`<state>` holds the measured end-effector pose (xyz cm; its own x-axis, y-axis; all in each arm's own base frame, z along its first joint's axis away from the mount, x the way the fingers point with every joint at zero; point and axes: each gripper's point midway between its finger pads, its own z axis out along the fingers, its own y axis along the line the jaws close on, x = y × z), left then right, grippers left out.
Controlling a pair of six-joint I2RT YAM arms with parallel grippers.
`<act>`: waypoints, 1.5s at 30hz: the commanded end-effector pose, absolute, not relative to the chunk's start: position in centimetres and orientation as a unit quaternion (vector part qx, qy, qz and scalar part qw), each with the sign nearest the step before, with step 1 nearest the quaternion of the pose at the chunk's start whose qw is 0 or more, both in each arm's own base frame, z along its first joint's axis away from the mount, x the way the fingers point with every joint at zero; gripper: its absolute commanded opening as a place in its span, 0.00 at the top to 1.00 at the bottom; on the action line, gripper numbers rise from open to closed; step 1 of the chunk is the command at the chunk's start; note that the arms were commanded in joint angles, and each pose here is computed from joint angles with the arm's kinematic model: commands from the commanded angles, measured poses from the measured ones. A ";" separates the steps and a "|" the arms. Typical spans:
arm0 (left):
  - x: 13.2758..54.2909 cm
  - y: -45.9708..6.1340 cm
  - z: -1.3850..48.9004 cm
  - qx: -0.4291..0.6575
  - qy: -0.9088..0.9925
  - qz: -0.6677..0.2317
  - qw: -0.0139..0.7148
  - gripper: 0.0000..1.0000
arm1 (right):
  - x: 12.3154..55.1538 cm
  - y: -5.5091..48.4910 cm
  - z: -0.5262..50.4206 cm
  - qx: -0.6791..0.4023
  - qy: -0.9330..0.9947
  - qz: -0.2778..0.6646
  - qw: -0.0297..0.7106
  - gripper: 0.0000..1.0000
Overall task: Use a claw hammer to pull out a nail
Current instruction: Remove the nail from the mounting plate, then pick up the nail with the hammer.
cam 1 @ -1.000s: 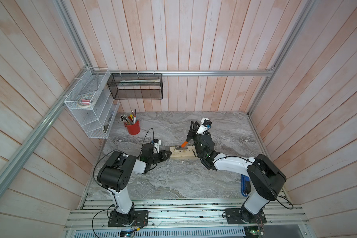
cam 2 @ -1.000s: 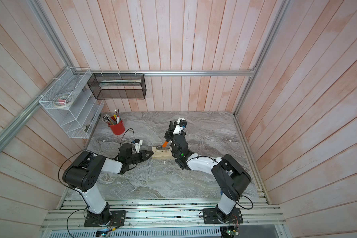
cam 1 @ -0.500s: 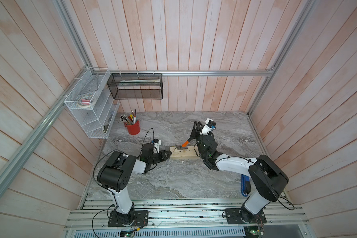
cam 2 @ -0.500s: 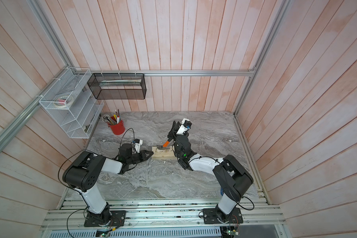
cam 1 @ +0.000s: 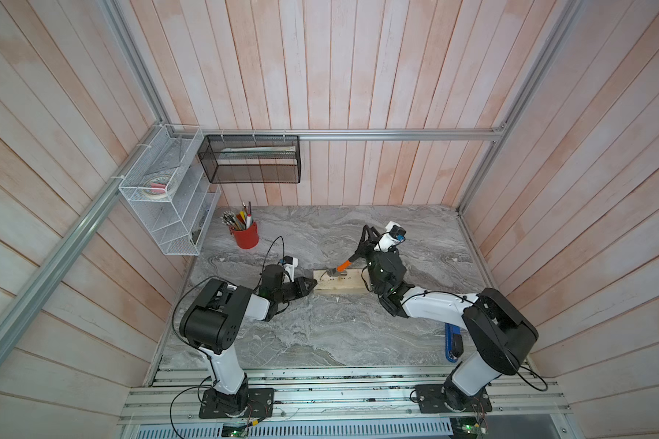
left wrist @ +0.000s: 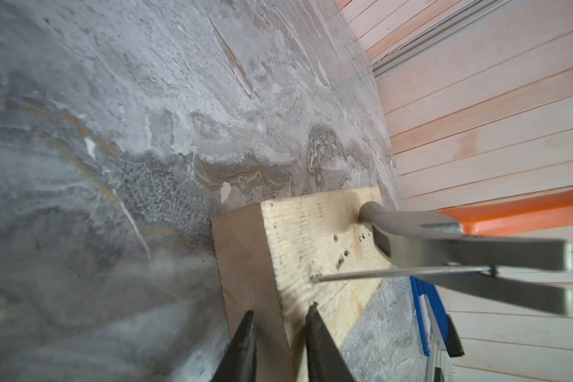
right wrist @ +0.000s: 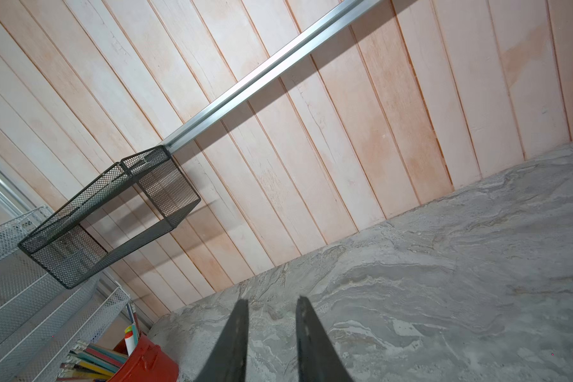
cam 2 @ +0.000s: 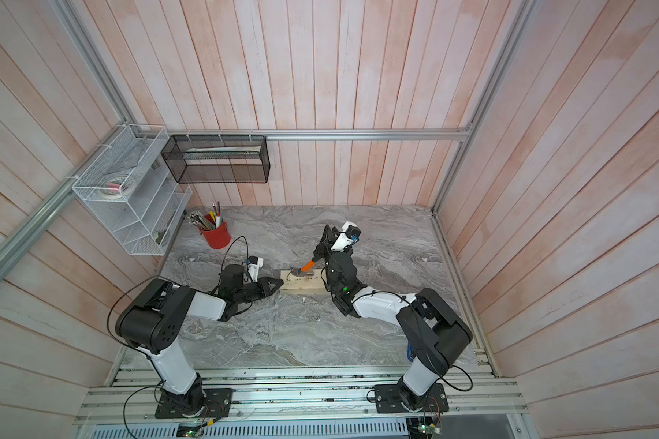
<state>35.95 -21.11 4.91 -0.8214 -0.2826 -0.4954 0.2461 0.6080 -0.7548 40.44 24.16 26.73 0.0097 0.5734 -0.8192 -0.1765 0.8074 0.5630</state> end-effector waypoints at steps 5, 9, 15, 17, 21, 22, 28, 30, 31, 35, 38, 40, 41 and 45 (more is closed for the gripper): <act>34.6 -20.6 3.1 -0.013 0.862 -0.426 0.274 0.73 | 39.8 23.5 24.5 0.160 0.671 0.279 0.669 1.00; 34.2 -20.8 4.3 0.005 0.852 -0.436 0.290 0.73 | 39.9 23.0 24.8 0.162 0.667 0.279 0.671 1.00; 33.4 -20.4 6.8 0.043 0.838 -0.431 0.332 0.73 | 40.8 23.5 28.2 0.135 0.661 0.272 0.686 1.00; 32.9 -20.7 7.8 0.059 0.826 -0.442 0.345 0.73 | 41.2 24.0 29.5 0.117 0.662 0.271 0.689 1.00; 32.3 -21.5 9.8 0.102 0.804 -0.445 0.381 0.72 | 41.8 25.3 31.5 0.081 0.670 0.267 0.688 1.00; 32.2 -21.8 10.3 0.118 0.800 -0.441 0.389 0.72 | 41.9 25.7 31.8 0.071 0.675 0.265 0.685 1.00; 31.7 -24.6 12.0 0.220 0.782 -0.389 0.434 0.62 | 41.9 26.8 33.5 0.041 0.694 0.265 0.669 1.00; 32.0 -24.8 12.1 0.232 0.781 -0.376 0.442 0.61 | 41.7 26.9 33.7 0.036 0.696 0.268 0.665 1.00; 32.2 -25.0 12.2 0.237 0.778 -0.375 0.444 0.61 | 41.5 27.0 33.8 0.033 0.698 0.271 0.662 1.00; 32.6 -25.5 11.9 0.254 0.779 -0.353 0.451 0.58 | 41.2 27.0 33.9 0.024 0.705 0.272 0.655 1.00; 32.4 -26.6 11.2 0.281 0.781 -0.331 0.449 0.58 | 40.9 27.1 34.0 0.019 0.708 0.275 0.650 1.00; 32.1 -27.3 10.7 0.296 0.780 -0.329 0.442 0.57 | 40.7 27.1 34.2 0.019 0.706 0.280 0.650 1.00; 31.9 -27.6 10.5 0.304 0.778 -0.330 0.440 0.58 | 40.6 27.1 34.2 0.018 0.706 0.281 0.650 1.00; 31.3 -27.9 10.1 0.321 0.765 -0.337 0.446 0.57 | 40.3 27.0 34.1 0.020 0.707 0.288 0.646 1.00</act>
<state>31.27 -27.87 10.31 -0.4440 0.1652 -0.8806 0.7671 0.5779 -0.2784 41.05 27.22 28.61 -0.2483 0.2937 -0.9231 -0.2889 0.8871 0.3600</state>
